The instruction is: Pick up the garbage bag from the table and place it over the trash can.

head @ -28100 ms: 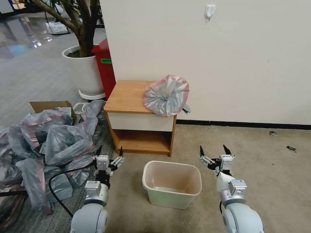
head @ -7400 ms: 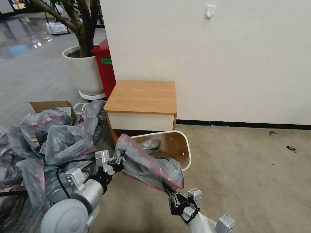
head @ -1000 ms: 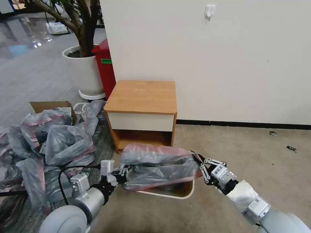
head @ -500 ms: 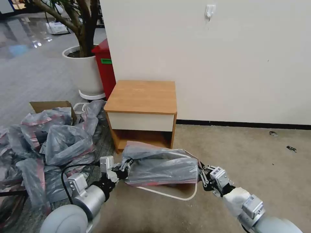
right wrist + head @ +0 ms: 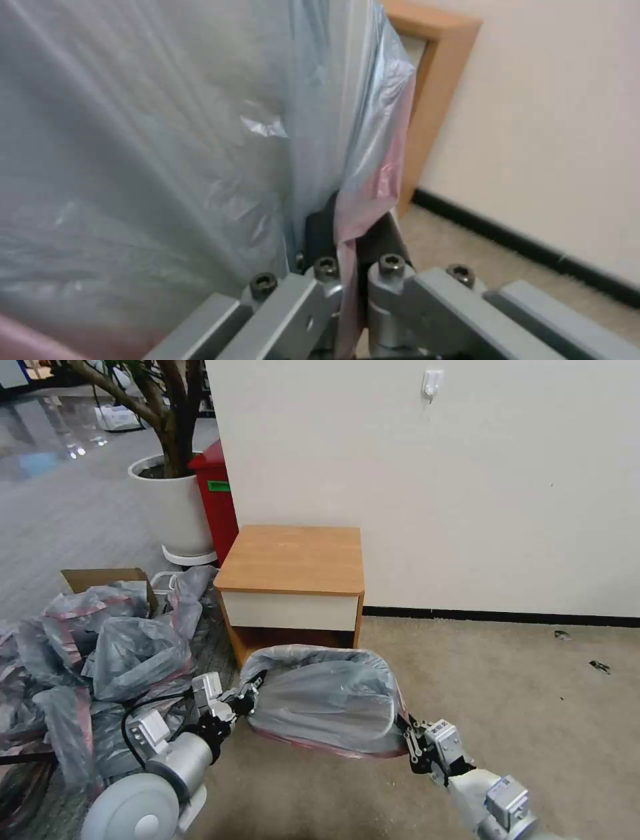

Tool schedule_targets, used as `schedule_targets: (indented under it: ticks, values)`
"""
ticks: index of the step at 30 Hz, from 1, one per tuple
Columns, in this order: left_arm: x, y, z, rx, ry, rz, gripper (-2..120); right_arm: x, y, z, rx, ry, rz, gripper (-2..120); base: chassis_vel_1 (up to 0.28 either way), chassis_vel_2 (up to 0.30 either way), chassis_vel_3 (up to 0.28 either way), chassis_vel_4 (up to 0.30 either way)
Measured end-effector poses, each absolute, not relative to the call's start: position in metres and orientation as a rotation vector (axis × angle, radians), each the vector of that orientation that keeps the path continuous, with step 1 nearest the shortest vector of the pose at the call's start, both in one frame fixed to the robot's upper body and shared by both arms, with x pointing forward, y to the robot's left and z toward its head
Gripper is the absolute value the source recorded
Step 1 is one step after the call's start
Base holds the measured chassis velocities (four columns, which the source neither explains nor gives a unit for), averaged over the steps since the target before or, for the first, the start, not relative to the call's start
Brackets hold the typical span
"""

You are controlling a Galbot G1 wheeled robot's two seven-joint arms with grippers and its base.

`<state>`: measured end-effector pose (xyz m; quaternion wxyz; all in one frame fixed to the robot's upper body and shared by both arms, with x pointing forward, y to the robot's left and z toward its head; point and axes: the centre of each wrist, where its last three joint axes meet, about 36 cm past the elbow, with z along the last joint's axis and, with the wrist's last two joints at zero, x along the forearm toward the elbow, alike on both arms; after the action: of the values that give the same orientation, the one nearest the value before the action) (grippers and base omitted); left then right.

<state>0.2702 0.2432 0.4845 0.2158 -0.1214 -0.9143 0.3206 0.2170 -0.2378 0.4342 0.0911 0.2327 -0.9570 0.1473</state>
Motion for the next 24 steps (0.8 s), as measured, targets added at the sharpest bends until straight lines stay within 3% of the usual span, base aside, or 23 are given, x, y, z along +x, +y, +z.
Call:
schedule_targets:
  ticks: [24]
  values:
    - [0.257, 0.235, 0.493, -0.356, -2.448, 1.014, 5, 0.238, -0.266, 0.348, 0.558, -2.84, 0.901, 0, 0.0, 0.0, 0.0, 0.0]
